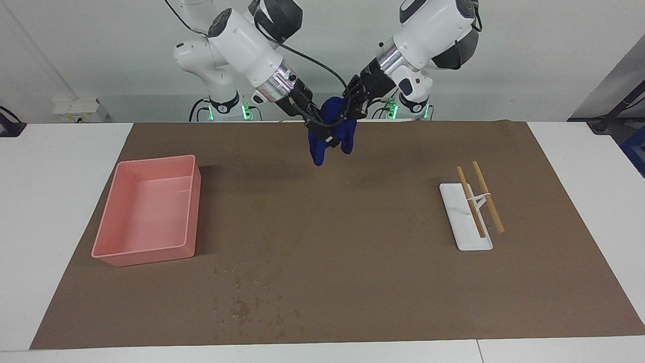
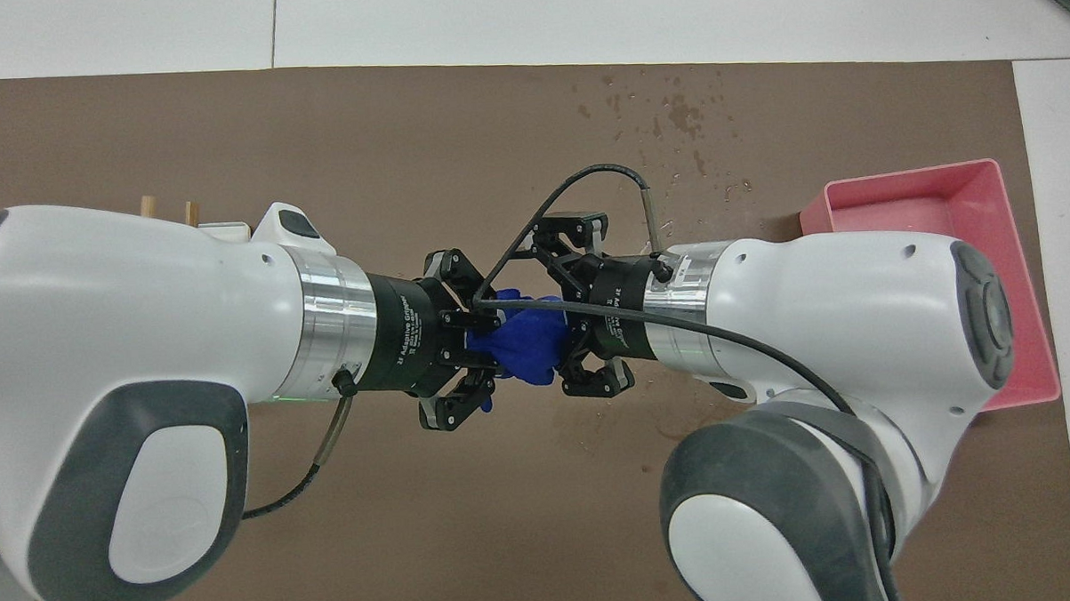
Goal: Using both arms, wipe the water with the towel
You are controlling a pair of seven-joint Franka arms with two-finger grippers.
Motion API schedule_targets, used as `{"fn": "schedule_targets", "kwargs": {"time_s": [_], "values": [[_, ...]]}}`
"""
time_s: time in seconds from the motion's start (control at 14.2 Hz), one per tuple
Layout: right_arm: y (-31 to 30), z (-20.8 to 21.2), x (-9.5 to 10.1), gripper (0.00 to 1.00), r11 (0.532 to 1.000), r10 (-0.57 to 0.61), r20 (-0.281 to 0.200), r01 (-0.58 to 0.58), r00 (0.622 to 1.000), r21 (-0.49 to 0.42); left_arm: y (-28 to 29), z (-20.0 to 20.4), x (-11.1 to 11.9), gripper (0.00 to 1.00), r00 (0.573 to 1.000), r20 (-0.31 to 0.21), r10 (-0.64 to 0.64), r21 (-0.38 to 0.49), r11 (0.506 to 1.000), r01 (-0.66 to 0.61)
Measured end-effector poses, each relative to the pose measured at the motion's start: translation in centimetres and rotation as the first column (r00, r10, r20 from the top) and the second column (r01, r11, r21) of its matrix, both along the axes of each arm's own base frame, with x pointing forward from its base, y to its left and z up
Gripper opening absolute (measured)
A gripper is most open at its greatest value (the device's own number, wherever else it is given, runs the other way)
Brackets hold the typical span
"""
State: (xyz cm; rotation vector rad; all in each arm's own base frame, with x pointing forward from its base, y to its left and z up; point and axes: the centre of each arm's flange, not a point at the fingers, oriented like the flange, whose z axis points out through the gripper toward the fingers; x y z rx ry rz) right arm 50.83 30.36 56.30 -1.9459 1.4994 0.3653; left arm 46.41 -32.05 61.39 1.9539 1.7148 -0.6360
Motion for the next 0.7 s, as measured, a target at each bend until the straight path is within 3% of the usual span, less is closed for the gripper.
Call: {"fn": "schedule_targets", "kwargs": {"time_s": [0.07,0.14,0.56,0.7], "values": [[-0.01,-0.01,0.01,0.94,1.000,0.000,0.000,0.000,1.000,0.000,-0.23,-0.04,-0.01,0.19,1.000,0.010,0.006,-0.006,1.000,-0.006],[-0.08,-0.08,0.03,0.88,1.000,-0.001,-0.002,0.001,1.000,-0.001,-0.56,-0.19,-0.10,0.19,1.000,0.023,0.013,-0.011,1.000,-0.013],[-0.30,-0.80,-0.11,0.23,0.999,0.035,-0.011,-0.035,0.999,-0.016,-0.74,-0.37,-0.51,0.19,0.998,0.051,0.032,-0.019,0.999,-0.032],[-0.33,-0.83,-0.12,0.21,0.999,0.041,-0.011,-0.041,0.999,-0.018,-0.78,-0.39,-0.58,0.19,0.998,0.051,0.032,-0.018,0.999,-0.031]]}}
